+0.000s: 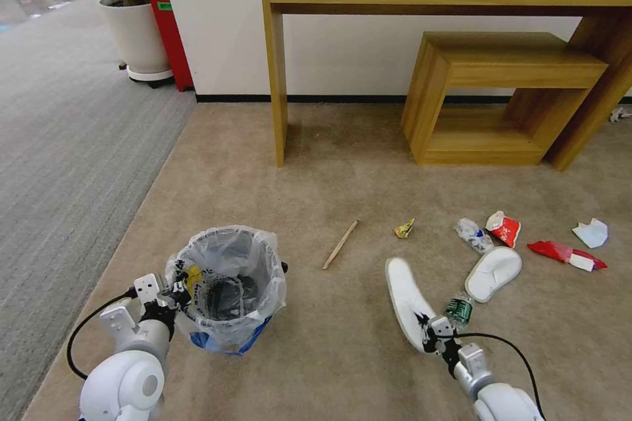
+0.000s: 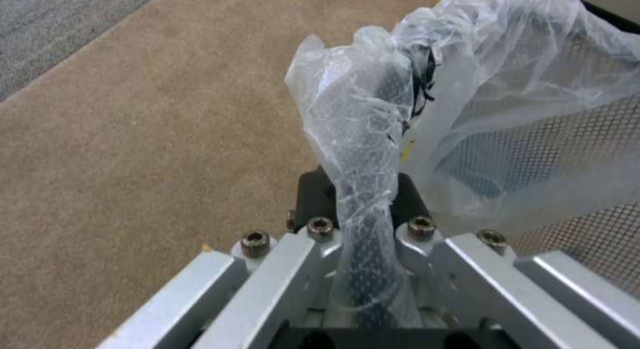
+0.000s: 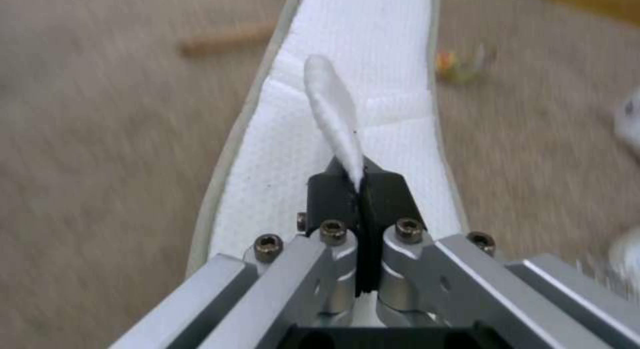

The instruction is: Pick up the trash bin and place the garbage on the floor into it.

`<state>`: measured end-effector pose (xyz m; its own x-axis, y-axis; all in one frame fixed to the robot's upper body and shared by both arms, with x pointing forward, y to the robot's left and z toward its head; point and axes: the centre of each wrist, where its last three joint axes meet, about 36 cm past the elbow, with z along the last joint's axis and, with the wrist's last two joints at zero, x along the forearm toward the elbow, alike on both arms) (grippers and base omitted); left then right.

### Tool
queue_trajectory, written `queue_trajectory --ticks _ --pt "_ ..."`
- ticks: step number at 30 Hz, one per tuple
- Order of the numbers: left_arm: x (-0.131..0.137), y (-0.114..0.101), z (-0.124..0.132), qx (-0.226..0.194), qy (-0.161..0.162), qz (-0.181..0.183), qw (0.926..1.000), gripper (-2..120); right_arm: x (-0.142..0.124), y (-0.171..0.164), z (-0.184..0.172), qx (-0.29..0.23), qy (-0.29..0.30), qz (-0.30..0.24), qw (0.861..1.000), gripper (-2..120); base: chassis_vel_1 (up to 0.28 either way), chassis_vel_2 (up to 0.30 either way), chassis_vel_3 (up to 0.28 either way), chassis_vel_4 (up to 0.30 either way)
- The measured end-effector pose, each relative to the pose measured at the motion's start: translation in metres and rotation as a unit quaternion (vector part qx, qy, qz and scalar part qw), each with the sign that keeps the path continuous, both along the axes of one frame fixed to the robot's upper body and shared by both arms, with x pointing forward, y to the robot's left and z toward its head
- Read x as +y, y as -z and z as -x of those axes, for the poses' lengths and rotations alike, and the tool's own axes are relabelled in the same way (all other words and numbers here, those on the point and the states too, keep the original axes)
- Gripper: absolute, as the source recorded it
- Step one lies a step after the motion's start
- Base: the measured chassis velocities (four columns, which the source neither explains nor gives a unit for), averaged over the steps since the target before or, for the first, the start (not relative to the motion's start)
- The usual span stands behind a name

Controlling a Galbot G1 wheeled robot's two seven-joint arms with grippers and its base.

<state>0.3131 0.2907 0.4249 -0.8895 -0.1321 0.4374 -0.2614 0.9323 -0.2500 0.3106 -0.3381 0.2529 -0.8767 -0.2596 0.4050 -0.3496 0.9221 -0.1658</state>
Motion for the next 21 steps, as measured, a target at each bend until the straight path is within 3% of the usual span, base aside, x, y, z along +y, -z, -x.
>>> queue_trajectory --ticks 6,10,21 --pt "-0.003 0.001 0.001 0.000 0.008 -0.005 1.0000 2 -0.009 -0.027 -0.009 -0.068 -0.049 -0.076 0.994 0 0.000 0.000 0.000 0.000" --pt "-0.005 0.002 0.002 -0.001 0.011 -0.005 0.9999 2 -0.009 -0.034 -0.011 -0.083 -0.077 -0.102 0.988 0 0.000 0.000 0.000 0.000" --pt "-0.008 0.001 0.004 -0.003 0.019 -0.008 0.9998 2 0.000 -0.046 -0.017 -0.127 -0.196 -0.190 0.954 0 0.000 0.000 0.000 0.000"
